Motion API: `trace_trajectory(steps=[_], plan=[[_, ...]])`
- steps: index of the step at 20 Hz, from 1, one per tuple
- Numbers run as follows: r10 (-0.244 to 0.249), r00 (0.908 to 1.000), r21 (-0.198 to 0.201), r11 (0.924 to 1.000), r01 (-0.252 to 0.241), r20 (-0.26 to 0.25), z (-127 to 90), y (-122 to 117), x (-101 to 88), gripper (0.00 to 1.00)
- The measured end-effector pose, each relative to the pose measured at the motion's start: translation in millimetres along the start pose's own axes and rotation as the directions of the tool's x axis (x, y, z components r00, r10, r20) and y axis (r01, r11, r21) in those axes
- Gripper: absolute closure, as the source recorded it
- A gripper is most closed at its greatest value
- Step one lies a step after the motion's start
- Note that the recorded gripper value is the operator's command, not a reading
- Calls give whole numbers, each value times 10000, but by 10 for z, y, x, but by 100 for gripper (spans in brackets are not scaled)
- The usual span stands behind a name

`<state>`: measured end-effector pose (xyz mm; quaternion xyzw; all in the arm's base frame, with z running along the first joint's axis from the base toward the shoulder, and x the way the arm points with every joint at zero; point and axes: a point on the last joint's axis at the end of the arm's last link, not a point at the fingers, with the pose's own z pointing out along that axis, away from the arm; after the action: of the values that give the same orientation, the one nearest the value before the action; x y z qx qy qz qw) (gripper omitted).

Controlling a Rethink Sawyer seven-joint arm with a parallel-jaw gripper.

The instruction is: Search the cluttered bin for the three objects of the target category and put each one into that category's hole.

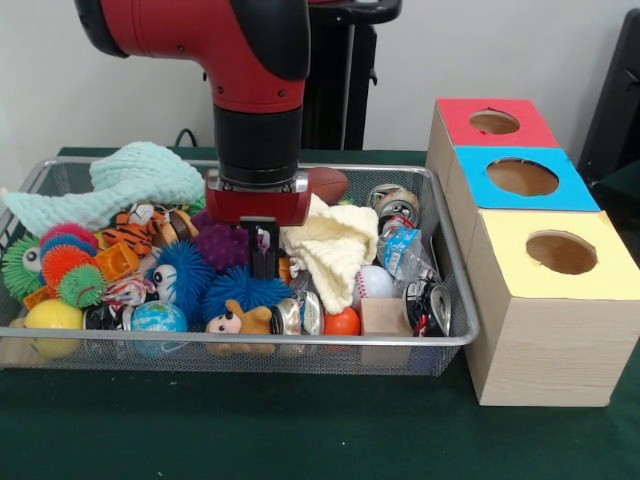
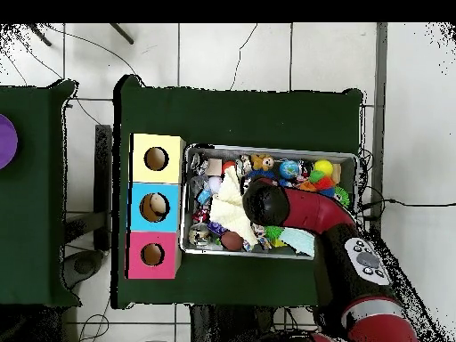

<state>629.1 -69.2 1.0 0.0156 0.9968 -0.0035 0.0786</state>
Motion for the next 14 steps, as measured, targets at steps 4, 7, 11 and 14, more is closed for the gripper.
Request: trace_trajectory(steps=[4, 7, 11, 14], plan=[[297, 9995, 95, 9995, -296, -103, -7, 18, 5, 100], [635, 9979, 144, 9979, -633, -141, -22, 22, -13, 100], [1311, 9913, 258, 9911, -1307, -133, -42, 8, -41, 100], [1740, 9847, 358, 9841, -1739, -7, -47, -9, -62, 100]])
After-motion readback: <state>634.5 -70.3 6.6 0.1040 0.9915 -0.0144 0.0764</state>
